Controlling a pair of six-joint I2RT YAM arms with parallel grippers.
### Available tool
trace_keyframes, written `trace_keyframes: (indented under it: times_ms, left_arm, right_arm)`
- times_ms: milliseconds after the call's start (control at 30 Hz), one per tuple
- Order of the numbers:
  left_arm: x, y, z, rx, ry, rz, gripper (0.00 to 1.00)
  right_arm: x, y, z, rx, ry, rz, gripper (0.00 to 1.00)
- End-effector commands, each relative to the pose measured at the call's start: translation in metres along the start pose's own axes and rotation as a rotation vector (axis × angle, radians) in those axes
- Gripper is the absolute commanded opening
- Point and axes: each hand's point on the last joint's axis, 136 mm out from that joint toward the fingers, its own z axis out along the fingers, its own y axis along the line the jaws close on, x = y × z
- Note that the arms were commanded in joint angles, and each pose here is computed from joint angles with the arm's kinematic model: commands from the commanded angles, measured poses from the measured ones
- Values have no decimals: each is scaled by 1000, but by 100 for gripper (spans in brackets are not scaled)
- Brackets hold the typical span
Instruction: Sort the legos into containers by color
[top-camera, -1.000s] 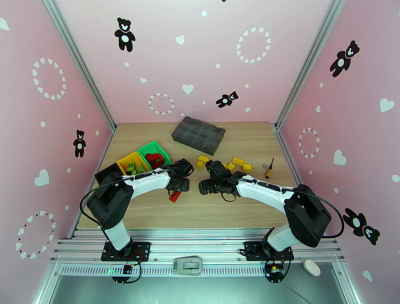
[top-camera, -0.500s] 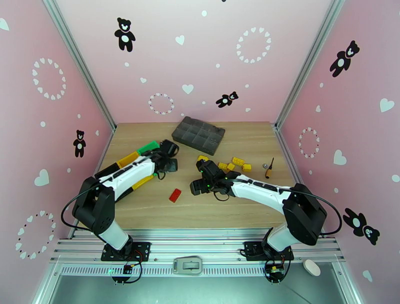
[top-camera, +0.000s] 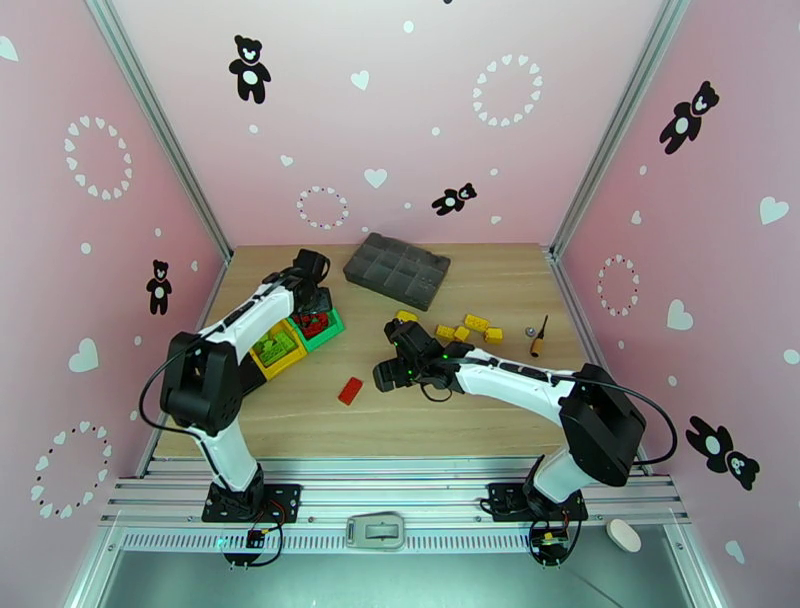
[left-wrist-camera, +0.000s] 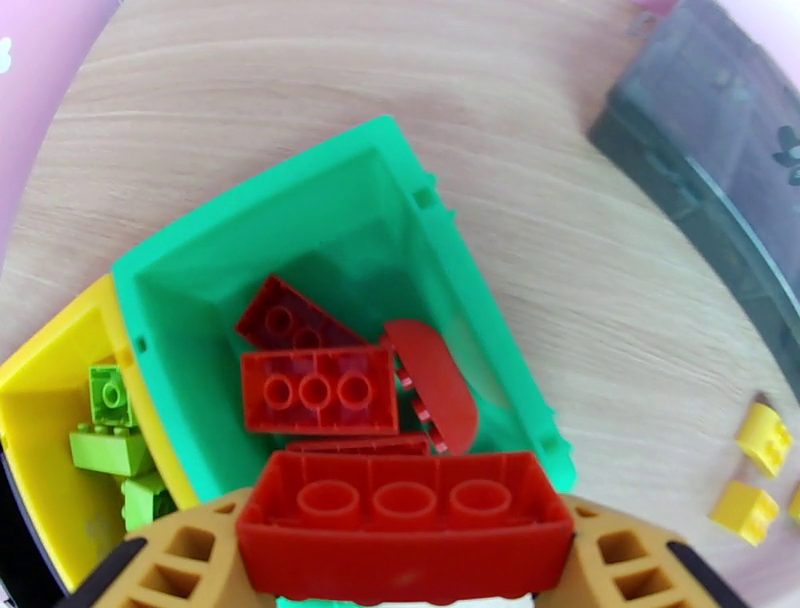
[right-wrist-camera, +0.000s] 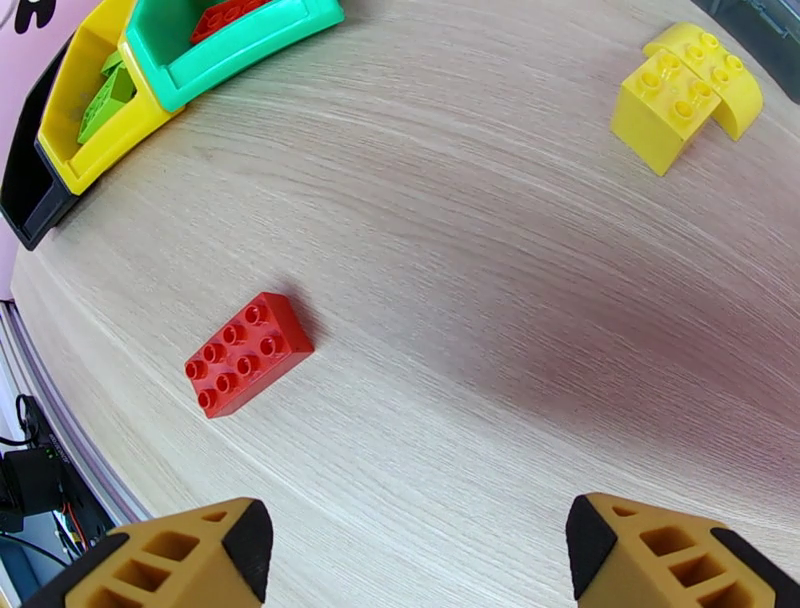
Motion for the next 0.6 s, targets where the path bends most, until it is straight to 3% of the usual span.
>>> trace_keyframes:
  times_ms: [0, 200, 400, 567]
  left_arm:
    - [-10, -1, -2, -3, -5, 16, 64]
    - [-13, -1, -14, 18, -19, 6, 81]
    - [-6, 3, -36, 42, -37, 5, 83]
    - [16, -15, -57, 100, -45, 72, 83]
  right_arm:
    - [-4, 5, -1, -5, -1, -1, 82]
    - [-5, 6, -1, -8, -2, -4, 82]
    - [-6, 5, -1, -3, -6, -12, 82]
    - [-7, 4, -1, 8, -4, -26, 82]
